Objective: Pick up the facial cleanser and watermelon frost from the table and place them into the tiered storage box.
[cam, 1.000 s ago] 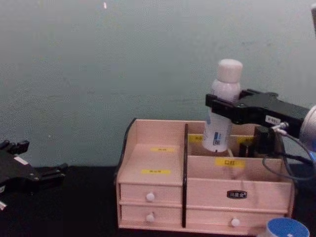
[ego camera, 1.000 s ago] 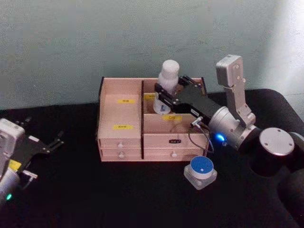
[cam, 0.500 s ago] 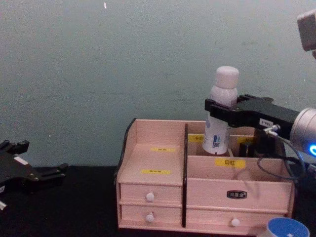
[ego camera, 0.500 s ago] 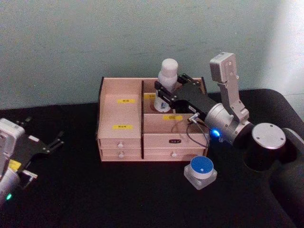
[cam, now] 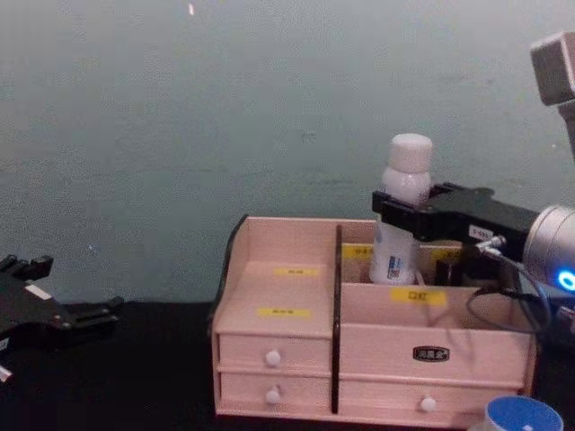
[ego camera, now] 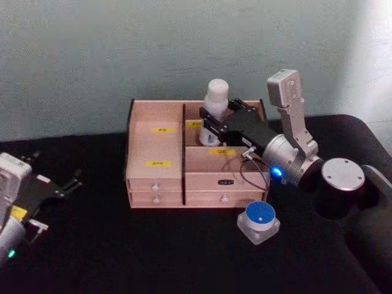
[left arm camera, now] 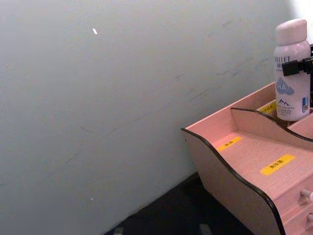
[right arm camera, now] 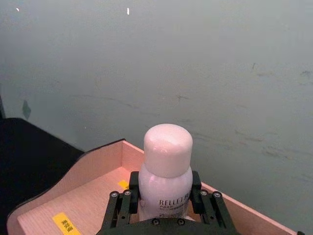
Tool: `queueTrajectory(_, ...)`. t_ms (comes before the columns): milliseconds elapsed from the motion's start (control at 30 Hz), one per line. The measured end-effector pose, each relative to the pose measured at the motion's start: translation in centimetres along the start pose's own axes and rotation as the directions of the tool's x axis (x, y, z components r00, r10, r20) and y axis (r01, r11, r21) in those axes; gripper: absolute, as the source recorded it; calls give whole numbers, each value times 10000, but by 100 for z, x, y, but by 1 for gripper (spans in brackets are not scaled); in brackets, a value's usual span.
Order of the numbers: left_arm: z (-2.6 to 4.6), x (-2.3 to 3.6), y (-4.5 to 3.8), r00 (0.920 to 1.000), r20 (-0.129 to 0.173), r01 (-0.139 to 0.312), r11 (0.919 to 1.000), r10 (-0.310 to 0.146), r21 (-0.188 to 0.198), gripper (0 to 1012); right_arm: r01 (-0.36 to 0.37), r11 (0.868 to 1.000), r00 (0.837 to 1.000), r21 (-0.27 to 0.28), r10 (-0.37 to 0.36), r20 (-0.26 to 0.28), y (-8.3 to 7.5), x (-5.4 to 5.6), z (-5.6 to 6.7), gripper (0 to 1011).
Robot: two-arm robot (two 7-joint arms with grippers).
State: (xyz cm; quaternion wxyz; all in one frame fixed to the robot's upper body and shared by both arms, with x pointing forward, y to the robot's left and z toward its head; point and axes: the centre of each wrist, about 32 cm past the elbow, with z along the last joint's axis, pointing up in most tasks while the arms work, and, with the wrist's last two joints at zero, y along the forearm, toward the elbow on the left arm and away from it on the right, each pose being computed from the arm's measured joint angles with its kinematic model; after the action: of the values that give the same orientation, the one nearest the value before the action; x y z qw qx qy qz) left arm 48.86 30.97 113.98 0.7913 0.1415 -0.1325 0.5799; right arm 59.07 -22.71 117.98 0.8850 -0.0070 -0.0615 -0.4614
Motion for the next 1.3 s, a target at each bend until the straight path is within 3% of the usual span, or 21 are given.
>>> queueTrajectory(433,0,0,0,10000,0,0,10000,0,0,1001,-13,9998,10000,-221,12,-48,22,-2,-32,593)
queueTrajectory(1300,0,0,0,10000,0,0,10000,0,0,1001,108,9926,9998,-1212,-124,-124,123,16,-107,593)
